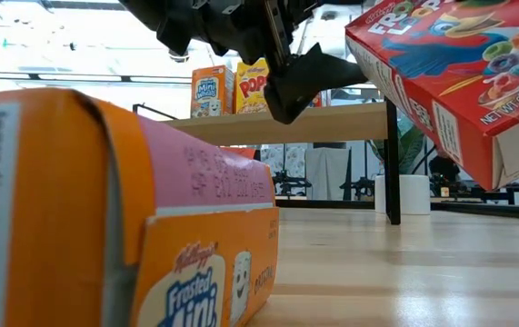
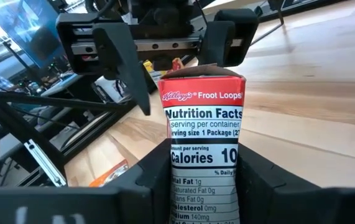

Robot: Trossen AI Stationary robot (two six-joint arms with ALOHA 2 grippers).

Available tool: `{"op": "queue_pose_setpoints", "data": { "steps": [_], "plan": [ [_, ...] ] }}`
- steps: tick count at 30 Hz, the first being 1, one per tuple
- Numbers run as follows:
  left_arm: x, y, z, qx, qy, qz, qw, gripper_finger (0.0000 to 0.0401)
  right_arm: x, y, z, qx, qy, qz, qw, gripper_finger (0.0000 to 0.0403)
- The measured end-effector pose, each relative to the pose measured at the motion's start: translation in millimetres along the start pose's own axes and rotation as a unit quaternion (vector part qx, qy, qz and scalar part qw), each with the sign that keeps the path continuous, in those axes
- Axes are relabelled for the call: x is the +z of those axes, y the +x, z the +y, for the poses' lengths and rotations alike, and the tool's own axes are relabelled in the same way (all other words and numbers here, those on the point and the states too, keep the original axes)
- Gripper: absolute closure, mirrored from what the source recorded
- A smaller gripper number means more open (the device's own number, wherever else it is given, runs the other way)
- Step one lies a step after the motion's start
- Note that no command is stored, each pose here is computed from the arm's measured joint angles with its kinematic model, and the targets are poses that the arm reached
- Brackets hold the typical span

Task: Stack cereal on shelf
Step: Put red cereal box on the table

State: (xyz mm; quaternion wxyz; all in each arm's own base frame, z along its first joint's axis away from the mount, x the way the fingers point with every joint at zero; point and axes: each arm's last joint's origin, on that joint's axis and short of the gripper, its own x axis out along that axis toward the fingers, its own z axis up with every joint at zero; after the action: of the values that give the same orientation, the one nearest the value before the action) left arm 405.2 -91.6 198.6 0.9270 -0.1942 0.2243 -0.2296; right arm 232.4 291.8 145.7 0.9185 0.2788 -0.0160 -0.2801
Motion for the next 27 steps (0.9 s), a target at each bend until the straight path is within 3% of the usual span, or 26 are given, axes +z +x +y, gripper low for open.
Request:
{"op": "queue_pose_setpoints", "data": {
  "steps": [10, 18, 27],
  "plan": [
    [-1, 0, 1, 0.003, -0.017, 0.004, 1.000, 0.0150, -2, 0, 9, 0.008, -0.016, 0.007, 1.000, 0.0250],
    [-1, 0, -1, -0.022, -0.023, 0.013, 0.999, 0.0122, -2, 3, 14, 0.009, -0.019, 0.012, 1.000, 0.0251],
    [-2, 2, -9, -0.041, -0.006, 0.007, 0.999, 0.0122, -1, 6, 16, 0.007, -0.014, 0.011, 1.000, 0.0249]
  ]
}}
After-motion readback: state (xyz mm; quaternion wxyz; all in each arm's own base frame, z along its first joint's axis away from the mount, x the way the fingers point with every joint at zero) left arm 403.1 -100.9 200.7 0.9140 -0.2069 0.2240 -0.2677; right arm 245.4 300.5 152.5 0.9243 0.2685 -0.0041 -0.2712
